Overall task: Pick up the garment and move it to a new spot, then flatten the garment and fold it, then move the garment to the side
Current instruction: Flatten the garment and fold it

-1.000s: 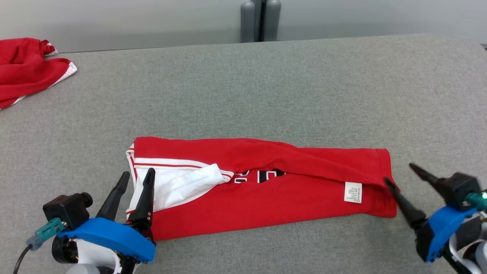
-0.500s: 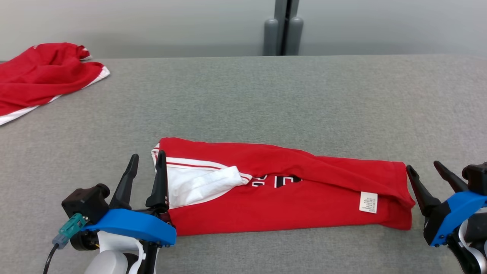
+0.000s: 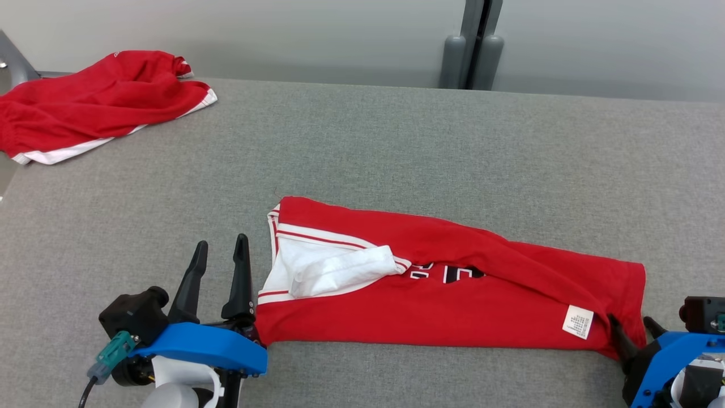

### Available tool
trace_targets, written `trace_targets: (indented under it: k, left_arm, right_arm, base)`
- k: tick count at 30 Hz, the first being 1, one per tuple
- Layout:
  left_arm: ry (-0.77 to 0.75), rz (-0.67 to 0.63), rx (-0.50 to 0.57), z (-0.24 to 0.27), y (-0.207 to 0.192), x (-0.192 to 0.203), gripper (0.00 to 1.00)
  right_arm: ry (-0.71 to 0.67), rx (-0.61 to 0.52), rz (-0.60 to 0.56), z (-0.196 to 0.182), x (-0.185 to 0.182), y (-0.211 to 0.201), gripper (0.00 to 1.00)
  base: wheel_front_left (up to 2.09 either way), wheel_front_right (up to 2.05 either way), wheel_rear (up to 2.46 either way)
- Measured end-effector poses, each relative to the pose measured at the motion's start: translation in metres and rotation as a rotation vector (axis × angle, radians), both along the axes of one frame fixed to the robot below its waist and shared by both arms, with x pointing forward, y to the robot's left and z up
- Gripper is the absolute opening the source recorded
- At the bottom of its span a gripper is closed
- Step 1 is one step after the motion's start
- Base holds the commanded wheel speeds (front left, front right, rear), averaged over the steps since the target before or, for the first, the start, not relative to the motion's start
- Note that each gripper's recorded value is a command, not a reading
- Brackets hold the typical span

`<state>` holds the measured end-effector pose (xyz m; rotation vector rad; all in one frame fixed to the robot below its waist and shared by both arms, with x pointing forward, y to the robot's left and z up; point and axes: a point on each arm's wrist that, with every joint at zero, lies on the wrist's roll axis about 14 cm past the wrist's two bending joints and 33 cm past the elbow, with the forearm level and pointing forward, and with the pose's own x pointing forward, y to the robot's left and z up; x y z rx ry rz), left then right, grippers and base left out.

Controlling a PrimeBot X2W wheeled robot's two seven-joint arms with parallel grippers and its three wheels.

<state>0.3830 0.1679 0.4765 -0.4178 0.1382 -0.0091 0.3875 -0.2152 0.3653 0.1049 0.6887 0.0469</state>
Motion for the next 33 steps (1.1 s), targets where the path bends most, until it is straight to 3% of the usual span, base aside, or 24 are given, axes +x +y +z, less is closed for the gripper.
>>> trace_targets:
  k: [4, 5, 6, 7, 8, 11, 16, 26, 33]
  left_arm:
    - [0.002, 0.000, -0.004, 0.000, -0.001, -0.002, 1.00]
    - [0.002, -0.001, -0.005, 0.000, -0.002, -0.001, 1.00]
    - [0.002, -0.003, -0.006, 0.000, -0.003, -0.001, 1.00]
    - [0.002, -0.003, -0.005, 0.000, -0.003, -0.001, 1.00]
    - [0.002, -0.004, -0.004, 0.000, -0.003, -0.001, 1.00]
    - [-0.002, -0.013, -0.005, 0.001, -0.007, 0.001, 1.00]
    - [-0.006, -0.037, -0.007, 0.002, -0.015, 0.005, 1.00]
    - [-0.012, -0.091, -0.022, 0.004, -0.034, 0.011, 1.00]
    - [-0.015, -0.112, -0.019, 0.006, -0.039, 0.010, 1.00]
  right_arm:
    - [0.029, 0.006, 0.011, -0.008, 0.001, 0.007, 1.00]
    - [0.032, 0.007, 0.011, -0.009, 0.002, 0.008, 0.76]
    - [0.033, 0.005, 0.013, -0.009, 0.004, 0.009, 0.76]
    - [0.030, 0.002, 0.017, -0.009, 0.007, 0.010, 0.45]
    - [0.026, 0.001, 0.020, -0.008, 0.009, 0.010, 0.39]
    - [0.005, -0.012, 0.022, -0.003, 0.019, 0.009, 0.02]
    - [-0.034, -0.044, -0.021, 0.011, 0.030, -0.013, 0.00]
    - [-0.094, -0.153, -0.198, 0.050, 0.029, -0.103, 0.00]
    - [-0.149, -0.123, -0.227, 0.066, 0.031, -0.104, 0.00]
  base:
    - [0.00, 0.00, 0.00]
    - [0.00, 0.00, 0.00]
    - [0.00, 0.00, 0.00]
    - [0.00, 0.00, 0.00]
    - [0.00, 0.00, 0.00]
    - [0.00, 0.00, 0.00]
    - [0.00, 0.00, 0.00]
    - [0.00, 0.00, 0.00]
    - [0.00, 0.00, 0.00]
